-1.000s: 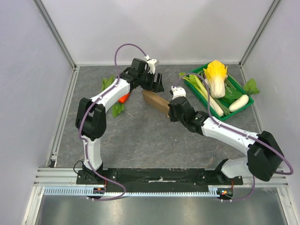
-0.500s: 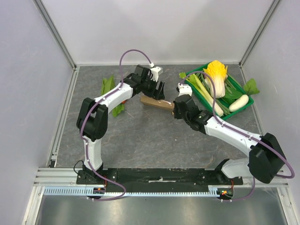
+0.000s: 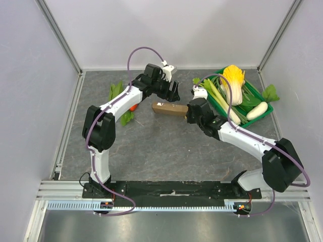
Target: Unpack the express box
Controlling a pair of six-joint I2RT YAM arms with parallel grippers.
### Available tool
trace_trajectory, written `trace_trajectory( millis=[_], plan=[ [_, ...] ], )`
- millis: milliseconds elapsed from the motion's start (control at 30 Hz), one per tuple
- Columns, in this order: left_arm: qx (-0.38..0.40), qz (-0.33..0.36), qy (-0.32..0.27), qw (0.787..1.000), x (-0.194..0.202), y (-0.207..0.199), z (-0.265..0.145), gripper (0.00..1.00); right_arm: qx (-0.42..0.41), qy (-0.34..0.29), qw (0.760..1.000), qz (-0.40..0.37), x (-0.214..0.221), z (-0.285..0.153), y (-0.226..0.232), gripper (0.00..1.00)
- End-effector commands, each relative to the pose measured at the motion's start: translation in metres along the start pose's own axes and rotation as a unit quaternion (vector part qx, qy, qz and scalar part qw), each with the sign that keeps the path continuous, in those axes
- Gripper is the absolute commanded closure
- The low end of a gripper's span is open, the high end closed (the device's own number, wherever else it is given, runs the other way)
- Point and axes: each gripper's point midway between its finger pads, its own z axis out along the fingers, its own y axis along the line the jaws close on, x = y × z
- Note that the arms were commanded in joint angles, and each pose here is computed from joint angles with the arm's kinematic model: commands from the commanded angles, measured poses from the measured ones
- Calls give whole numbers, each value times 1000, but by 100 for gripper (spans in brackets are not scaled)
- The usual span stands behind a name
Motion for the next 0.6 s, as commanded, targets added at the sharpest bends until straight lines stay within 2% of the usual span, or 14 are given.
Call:
trace_trajectory(
  millis=[0, 200, 567],
  plan=[
    [37, 25, -49, 998, -41, -11, -10, 18, -24, -52, 998, 28, -41, 5, 15, 100],
    [146, 72, -44, 986, -30, -35, -7, 16, -29, -48, 998, 35, -42, 12, 15, 100],
    [155, 132, -31, 978, -12, -30, 1, 14, -31, -36, 998, 46, -39, 17, 4, 100]
  ],
)
